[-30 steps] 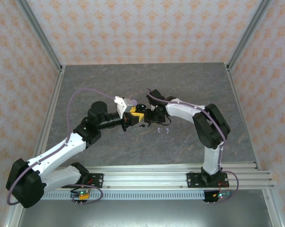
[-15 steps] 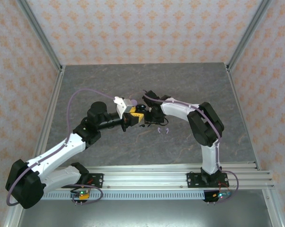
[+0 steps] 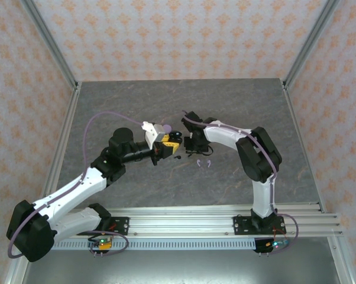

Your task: Insert the wireless bluetooth earbuds into the charging case

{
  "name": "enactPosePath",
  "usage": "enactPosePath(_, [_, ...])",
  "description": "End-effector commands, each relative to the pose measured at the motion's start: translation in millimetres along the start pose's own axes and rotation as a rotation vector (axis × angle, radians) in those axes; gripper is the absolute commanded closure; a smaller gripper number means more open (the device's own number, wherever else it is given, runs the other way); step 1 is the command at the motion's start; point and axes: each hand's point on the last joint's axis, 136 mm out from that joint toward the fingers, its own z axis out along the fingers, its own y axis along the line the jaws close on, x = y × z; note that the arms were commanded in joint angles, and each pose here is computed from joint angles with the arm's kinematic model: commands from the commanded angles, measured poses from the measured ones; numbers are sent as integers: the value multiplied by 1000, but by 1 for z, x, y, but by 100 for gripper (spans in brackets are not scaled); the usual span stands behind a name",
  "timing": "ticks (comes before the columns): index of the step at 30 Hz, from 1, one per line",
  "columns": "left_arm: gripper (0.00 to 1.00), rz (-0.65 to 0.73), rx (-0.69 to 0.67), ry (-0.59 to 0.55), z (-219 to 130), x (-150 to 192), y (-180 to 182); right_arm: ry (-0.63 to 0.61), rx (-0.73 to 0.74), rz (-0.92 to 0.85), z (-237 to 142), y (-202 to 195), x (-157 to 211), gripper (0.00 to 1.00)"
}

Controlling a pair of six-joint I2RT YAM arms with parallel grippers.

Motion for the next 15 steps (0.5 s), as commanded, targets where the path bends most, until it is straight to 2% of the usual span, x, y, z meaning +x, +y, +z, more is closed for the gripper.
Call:
enactPosePath(1, [89, 21, -10, -8, -3, -2, -2, -21, 18, -3, -17, -25, -9, 81])
enactPosePath(8, [89, 18, -10, -8, -3, -1, -2, 31, 37, -95, -28, -55, -18, 81])
enactPosePath(15, [89, 17, -11, -4, -2, 0, 0, 109, 106, -206, -20, -67, -20, 80])
